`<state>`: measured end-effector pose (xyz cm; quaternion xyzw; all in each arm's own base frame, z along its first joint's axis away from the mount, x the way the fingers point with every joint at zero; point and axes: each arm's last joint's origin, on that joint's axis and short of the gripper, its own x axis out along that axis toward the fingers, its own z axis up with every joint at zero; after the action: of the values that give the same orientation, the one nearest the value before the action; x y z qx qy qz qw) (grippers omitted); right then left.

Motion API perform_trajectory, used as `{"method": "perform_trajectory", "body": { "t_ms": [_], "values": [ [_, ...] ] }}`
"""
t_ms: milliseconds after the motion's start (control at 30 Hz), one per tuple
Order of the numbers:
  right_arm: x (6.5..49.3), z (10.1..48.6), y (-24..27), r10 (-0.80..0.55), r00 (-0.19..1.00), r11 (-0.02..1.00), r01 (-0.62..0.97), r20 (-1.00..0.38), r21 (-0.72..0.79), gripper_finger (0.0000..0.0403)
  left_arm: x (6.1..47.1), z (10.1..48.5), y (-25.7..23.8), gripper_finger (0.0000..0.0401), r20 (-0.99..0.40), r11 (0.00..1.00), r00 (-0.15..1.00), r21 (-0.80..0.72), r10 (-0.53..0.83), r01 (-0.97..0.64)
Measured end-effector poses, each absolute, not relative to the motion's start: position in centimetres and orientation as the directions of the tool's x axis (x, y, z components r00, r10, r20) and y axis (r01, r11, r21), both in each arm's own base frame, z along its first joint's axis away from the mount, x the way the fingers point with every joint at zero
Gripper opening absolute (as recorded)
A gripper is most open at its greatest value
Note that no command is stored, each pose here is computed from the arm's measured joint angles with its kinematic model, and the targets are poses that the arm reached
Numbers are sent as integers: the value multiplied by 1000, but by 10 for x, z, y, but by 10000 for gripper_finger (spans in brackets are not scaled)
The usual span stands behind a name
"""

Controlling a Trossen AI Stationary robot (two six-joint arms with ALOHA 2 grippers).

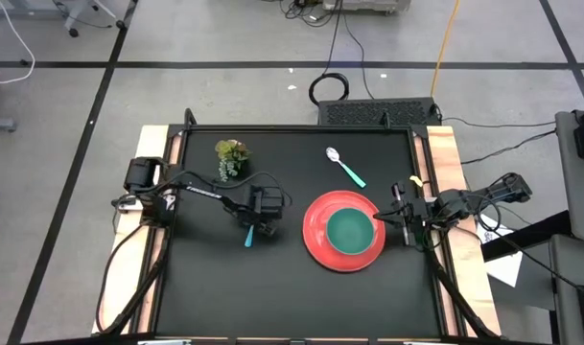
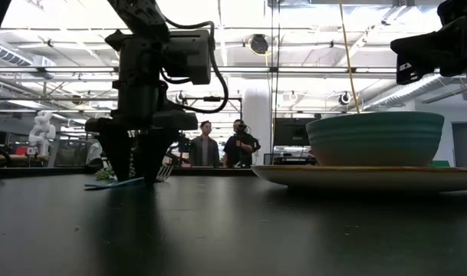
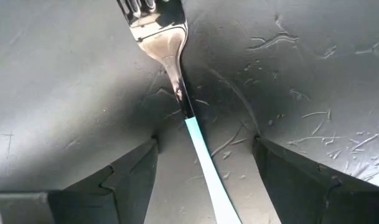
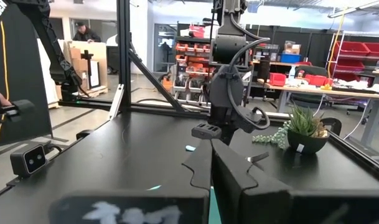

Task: Set table place
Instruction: Put the blue fork on the orange plate to the left of the green bowl

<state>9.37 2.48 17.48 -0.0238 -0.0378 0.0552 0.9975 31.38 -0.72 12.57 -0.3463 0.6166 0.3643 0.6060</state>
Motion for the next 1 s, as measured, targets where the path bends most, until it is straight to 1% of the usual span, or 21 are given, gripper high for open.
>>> {"method": "perform_trajectory", "body": {
  "t_ms": [333, 400, 500, 800, 1000],
  "values": [
    [94, 175, 25, 112, 991, 993, -109, 73, -51, 0, 315, 126, -6, 273, -1000, 510, -1, 4, 6, -860],
    [94, 175, 25, 112, 991, 993, -109, 73, -49, 0, 316, 127, -6, 266, -1000, 510, 2, 1, 6, -860],
    [94, 175, 25, 112, 991, 993, -109, 73, -48, 0, 316, 126, -6, 236, -1000, 510, 9, -5, 5, -860],
    [94, 175, 25, 112, 991, 993, -109, 73, -48, 0, 320, 126, -7, 109, -999, 513, 45, -45, -12, -857],
    [94, 175, 25, 112, 991, 993, -109, 73, -48, 0, 321, 126, -7, 47, -999, 517, 53, -50, -8, -854]
  ]
}}
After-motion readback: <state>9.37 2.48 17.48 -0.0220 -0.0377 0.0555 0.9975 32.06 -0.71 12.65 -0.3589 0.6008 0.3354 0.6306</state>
